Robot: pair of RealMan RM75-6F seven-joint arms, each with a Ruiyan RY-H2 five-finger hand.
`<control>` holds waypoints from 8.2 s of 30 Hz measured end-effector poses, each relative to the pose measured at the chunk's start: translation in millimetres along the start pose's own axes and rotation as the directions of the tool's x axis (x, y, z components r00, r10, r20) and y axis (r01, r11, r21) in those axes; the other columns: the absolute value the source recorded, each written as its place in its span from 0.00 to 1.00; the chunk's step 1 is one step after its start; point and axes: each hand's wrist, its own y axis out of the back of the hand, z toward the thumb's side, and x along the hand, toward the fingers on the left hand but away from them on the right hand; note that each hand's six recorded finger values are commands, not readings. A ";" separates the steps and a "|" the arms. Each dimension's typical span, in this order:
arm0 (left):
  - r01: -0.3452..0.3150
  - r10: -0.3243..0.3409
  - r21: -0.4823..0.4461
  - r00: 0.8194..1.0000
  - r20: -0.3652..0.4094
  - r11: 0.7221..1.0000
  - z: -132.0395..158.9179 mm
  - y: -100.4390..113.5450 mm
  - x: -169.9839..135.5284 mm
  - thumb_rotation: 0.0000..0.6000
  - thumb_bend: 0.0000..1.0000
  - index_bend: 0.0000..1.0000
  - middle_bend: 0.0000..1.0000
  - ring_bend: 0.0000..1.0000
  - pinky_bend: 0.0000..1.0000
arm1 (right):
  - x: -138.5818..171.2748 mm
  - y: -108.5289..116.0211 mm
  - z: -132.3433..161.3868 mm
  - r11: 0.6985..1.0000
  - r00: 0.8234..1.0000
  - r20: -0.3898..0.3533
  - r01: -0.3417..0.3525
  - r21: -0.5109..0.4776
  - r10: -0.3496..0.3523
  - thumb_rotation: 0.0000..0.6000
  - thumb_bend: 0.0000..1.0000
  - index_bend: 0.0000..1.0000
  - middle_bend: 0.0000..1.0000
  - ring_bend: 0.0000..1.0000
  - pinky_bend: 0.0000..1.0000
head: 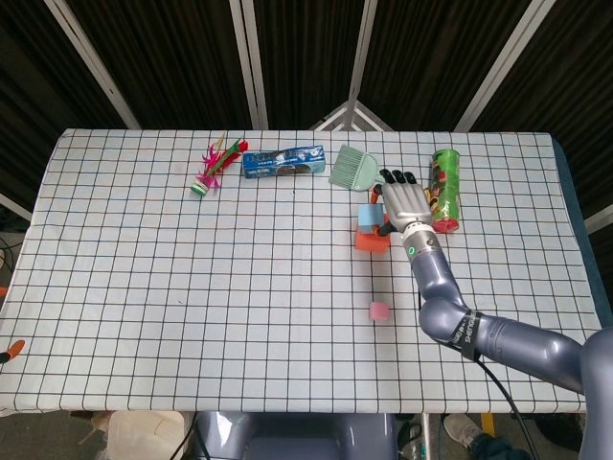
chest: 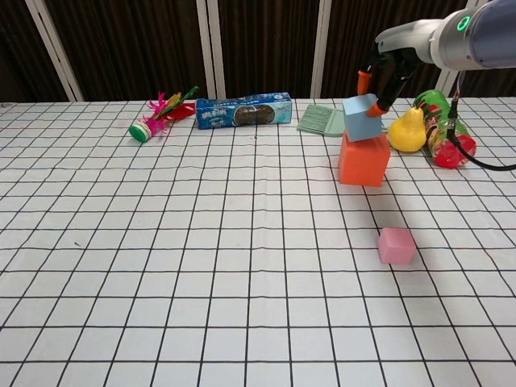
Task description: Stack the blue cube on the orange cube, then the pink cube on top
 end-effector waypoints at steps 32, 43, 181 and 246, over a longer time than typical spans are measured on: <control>0.002 -0.002 0.004 1.000 -0.003 1.000 0.2 -0.6 0.4 1.00 0.21 0.22 0.01 0.00 0.02 | -1.8 -5.6 -2.2 1.000 1.000 0.002 -0.011 -0.001 0.011 1.00 0.36 0.44 0.09 0.02 0.00; 0.001 -0.001 0.006 1.000 -0.004 1.000 0.8 -0.9 0.5 1.00 0.21 0.22 0.01 0.00 0.02 | -1.9 -3.7 -6.2 1.000 1.000 0.007 -0.013 -0.002 0.013 1.00 0.36 0.44 0.09 0.02 0.00; 0.004 -0.004 -0.008 1.000 0.007 1.000 0.6 0.9 0.2 1.00 0.21 0.22 0.01 0.00 0.02 | 4.4 -3.2 4.5 0.995 0.990 0.116 0.074 0.069 -0.082 1.00 0.75 0.68 0.09 0.05 0.00; 0.022 -0.022 -0.021 1.000 -0.005 1.000 -5.6 -0.6 7.5 1.00 0.21 0.22 0.01 0.00 0.02 | -2.0 -28.5 29.2 1.000 0.927 0.373 0.028 0.004 -0.027 1.00 0.90 0.84 0.09 0.09 0.00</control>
